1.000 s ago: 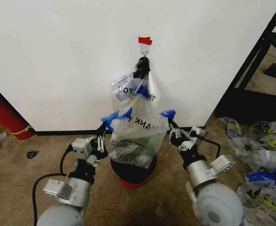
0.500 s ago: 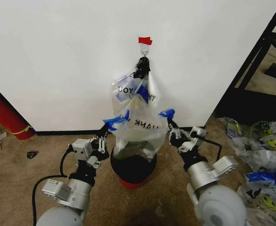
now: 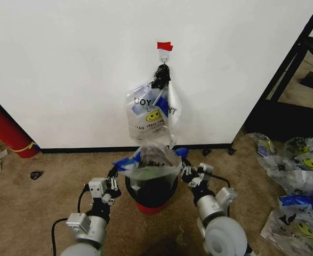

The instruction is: Pick up the garbage bag from the wall and place it over the trash bin.

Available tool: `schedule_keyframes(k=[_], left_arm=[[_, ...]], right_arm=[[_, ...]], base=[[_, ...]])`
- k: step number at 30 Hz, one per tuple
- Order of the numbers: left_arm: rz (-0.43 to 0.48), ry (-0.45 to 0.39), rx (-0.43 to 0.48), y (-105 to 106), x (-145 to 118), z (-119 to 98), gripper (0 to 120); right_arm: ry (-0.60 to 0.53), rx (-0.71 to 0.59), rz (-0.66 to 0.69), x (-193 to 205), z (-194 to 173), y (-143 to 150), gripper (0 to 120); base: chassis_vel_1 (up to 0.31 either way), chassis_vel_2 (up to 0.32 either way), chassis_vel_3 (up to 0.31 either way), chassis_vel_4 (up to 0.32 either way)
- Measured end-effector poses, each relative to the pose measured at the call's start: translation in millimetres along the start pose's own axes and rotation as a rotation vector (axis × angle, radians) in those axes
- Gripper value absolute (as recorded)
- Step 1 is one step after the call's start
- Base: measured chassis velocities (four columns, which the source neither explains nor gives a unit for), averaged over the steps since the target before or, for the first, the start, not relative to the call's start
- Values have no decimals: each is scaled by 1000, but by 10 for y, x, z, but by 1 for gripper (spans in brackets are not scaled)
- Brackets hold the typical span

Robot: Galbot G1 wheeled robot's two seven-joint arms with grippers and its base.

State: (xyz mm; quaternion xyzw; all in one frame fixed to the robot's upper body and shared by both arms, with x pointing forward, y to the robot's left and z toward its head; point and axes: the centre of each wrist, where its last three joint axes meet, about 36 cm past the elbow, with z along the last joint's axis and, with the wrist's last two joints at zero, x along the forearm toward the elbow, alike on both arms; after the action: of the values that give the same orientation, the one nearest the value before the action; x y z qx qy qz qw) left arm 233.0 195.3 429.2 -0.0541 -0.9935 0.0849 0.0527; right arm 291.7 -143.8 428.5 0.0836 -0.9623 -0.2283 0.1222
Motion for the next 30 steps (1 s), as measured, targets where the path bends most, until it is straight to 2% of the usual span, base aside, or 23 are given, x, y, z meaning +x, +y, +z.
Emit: schedule_keyframes(k=[10, 13, 22, 30], left_arm=[[-36, 69, -8, -23, 336, 36, 0], [-37, 124, 11, -63, 423, 59, 0], [-47, 238, -27, -14, 449, 139, 0], [-19, 366, -86, 17, 456, 64, 0]], right_arm=[[52, 24, 60, 358, 19, 27, 0], [88, 36, 89, 414, 71, 31, 0], [159, 70, 135, 396, 154, 0, 0], [256, 62, 155, 280, 168, -33, 0]], base=[[0, 0, 0, 0], [0, 0, 0, 0], [0, 0, 0, 0], [0, 0, 0, 0]])
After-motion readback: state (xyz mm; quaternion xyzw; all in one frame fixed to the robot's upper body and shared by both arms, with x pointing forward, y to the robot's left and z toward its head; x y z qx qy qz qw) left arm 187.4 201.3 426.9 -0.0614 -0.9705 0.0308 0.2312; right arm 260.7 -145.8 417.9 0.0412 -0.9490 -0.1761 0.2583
